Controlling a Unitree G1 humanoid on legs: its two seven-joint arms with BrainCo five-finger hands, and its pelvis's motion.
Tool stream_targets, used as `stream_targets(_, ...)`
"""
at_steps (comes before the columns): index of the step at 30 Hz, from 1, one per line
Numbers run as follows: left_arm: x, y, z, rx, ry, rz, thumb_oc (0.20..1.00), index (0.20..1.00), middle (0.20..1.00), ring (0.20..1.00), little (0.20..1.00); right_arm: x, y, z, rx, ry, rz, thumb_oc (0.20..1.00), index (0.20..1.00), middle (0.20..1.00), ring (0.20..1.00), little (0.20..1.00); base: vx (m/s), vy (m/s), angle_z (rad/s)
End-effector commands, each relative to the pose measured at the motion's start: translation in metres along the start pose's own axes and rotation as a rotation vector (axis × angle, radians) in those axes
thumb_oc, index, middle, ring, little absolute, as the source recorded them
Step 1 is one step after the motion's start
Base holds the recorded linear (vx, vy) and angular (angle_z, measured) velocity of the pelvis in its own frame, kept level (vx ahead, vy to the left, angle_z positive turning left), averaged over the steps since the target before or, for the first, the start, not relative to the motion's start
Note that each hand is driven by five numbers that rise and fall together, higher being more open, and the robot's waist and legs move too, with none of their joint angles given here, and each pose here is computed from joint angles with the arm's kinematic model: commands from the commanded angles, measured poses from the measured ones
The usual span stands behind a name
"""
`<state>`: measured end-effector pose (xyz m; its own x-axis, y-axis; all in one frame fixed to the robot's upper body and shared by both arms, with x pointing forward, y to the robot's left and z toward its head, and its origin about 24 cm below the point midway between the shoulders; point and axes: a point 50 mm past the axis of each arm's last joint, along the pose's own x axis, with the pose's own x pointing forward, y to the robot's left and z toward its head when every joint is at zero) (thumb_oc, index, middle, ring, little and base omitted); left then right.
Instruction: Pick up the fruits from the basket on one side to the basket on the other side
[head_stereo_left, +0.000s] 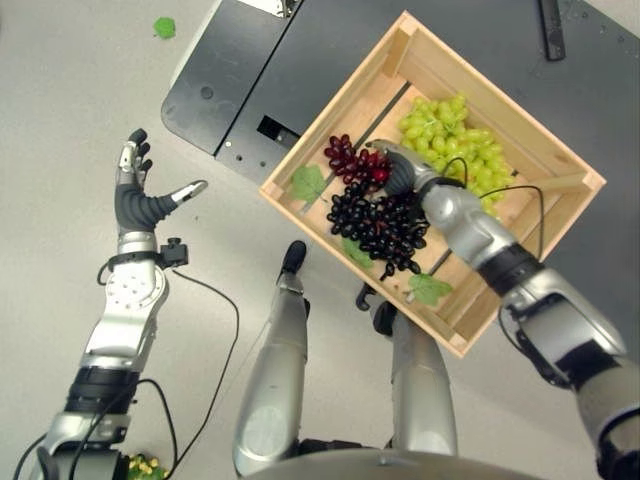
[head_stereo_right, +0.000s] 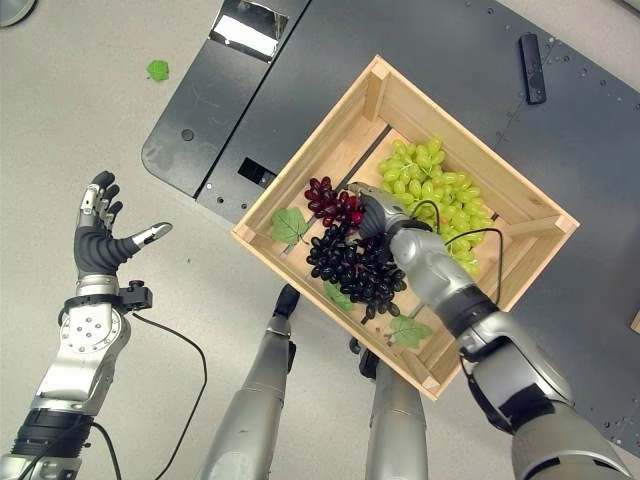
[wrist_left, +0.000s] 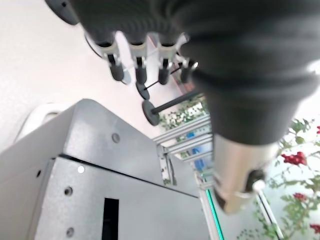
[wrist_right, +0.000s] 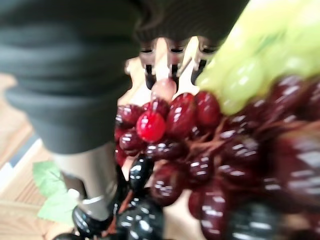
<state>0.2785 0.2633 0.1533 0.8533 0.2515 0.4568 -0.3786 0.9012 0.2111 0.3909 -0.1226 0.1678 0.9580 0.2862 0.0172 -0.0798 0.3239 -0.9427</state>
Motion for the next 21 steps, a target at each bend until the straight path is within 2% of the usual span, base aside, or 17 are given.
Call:
stream_targets(1, 0.005, 0.004, 0.020, -0.047, -0.082, 0.045, 1.000, 1.000, 1.000, 1.000, 1.000, 0.002, 0.022, -0.010, -0.052, 0.086, 0.081, 1.000, 1.000, 1.000, 1.000, 1.000, 0.00, 0.000, 0.00)
stream_targets(4, 0.008, 0.004, 0.023, -0.036, -0.095, 0.040, 1.000, 1.000, 1.000, 1.000, 1.000, 0.006, 0.029, -0.021, -0.067, 0.174, 0.116, 1.000, 1.000, 1.000, 1.000, 1.000, 0.00, 0.000, 0.00)
stream_targets(9, 0.011, 0.003, 0.026, -0.028, -0.103, 0.030, 1.000, 1.000, 1.000, 1.000, 1.000, 0.009, 0.028, -0.024, -0.118, 0.206, 0.138, 1.000, 1.000, 1.000, 1.000, 1.000, 0.00, 0.000, 0.00)
stream_targets(10, 0.011, 0.003, 0.026, -0.028, -0.103, 0.031, 1.000, 1.000, 1.000, 1.000, 1.000, 0.009, 0.028, -0.024, -0.118, 0.206, 0.138, 0.947, 0.947, 0.947, 0.947, 0.947, 0.00, 0.000, 0.00)
stream_targets(11, 0.011, 0.003, 0.026, -0.027, -0.101, 0.033, 1.000, 1.000, 1.000, 1.000, 1.000, 0.009, 0.027, -0.024, -0.142, 0.204, 0.152, 0.548, 0.548, 0.548, 0.548, 0.548, 0.00, 0.000, 0.00)
stream_targets(12, 0.011, 0.004, 0.026, -0.025, -0.101, 0.035, 1.000, 1.000, 1.000, 1.000, 1.000, 0.009, 0.027, -0.025, -0.154, 0.205, 0.160, 0.200, 0.200, 0.200, 0.200, 0.200, 0.00, 0.000, 0.00)
stream_targets(21, 0.009, 0.005, 0.025, -0.027, -0.104, 0.043, 1.000, 1.000, 1.000, 1.000, 1.000, 0.004, 0.022, -0.034, -0.180, 0.203, 0.167, 0.200, 0.200, 0.200, 0.200, 0.200, 0.00, 0.000, 0.00)
